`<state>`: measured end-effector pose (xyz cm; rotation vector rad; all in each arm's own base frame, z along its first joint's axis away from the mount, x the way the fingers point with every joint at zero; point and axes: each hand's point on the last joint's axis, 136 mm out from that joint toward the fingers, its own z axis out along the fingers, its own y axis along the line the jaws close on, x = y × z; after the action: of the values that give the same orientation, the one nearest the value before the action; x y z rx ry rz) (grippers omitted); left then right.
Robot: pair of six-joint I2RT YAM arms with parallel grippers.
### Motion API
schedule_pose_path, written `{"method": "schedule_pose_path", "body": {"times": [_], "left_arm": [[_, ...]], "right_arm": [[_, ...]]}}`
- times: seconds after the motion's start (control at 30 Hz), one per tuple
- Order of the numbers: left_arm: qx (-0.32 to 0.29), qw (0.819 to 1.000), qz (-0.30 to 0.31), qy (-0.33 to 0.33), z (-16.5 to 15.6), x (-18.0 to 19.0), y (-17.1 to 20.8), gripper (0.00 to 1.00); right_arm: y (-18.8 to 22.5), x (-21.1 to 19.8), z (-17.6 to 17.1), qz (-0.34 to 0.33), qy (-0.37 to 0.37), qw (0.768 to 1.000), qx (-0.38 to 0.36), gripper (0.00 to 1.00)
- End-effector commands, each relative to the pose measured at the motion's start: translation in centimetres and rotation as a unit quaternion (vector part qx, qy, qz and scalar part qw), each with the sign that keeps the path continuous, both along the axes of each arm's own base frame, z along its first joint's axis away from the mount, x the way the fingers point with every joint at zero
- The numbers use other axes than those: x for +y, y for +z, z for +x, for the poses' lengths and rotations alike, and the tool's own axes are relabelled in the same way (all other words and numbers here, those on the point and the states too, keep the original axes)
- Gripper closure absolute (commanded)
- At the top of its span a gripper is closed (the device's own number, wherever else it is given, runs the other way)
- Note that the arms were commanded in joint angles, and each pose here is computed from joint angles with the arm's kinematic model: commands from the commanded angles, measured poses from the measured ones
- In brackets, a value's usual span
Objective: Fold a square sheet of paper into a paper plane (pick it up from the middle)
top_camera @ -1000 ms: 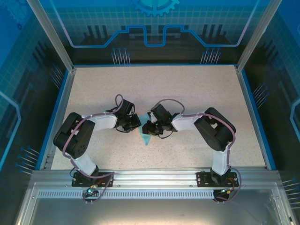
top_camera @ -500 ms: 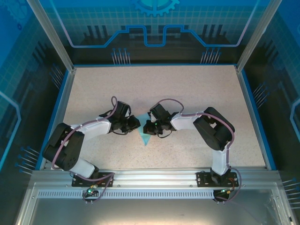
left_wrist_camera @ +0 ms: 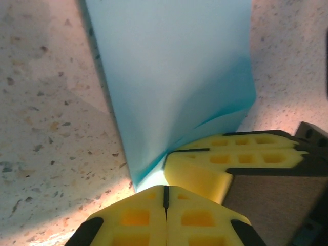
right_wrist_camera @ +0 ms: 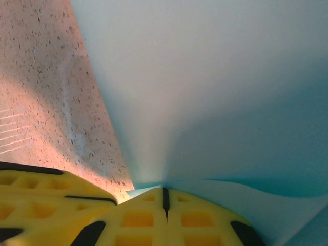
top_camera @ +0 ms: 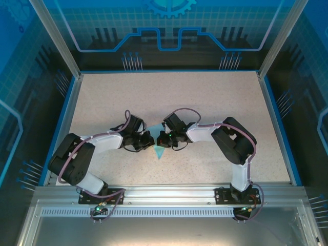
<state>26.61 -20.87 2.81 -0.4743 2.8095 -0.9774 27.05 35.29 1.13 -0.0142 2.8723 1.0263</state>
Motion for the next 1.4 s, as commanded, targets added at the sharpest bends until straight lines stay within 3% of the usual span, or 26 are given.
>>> {"method": "schedule_pose_path", "body": {"times": [0.0, 0.23, 0.43, 0.63, 0.97, 1.37], "left_arm": [[0.011, 1.0, 0.003, -0.012, -0.2, -0.4, -0.5, 1.0], [0.023, 0.999, 0.026, -0.007, -0.1, 0.0, -1.9, 1.0], [0.038, 0.997, 0.065, -0.001, -0.4, 0.9, -3.0, 1.0], [0.04, 0.996, 0.08, -0.001, -0.5, 1.3, -3.1, 1.0], [0.035, 0.996, 0.08, -0.004, -0.3, 0.9, -2.7, 1.0], [0.034, 0.996, 0.086, 0.001, -0.2, 1.0, -2.8, 1.0]], "right_arm": [[-3.5, -1.9, -1.4, -0.071, -0.016, 0.997, 0.032, 1.0], [-2.9, -1.6, -1.3, -0.059, -0.016, 0.998, 0.03, 1.0], [0.5, -0.1, -0.6, 0.002, 0.006, 1.0, -0.005, 1.0], [4.3, 0.5, -1.4, 0.057, 0.044, 0.996, -0.049, 0.89], [3.2, 0.5, -4.7, 0.066, 0.093, 0.993, -0.024, 0.92], [0.4, 0.2, -5.6, 0.045, 0.1, 0.994, -0.002, 0.94]]}}
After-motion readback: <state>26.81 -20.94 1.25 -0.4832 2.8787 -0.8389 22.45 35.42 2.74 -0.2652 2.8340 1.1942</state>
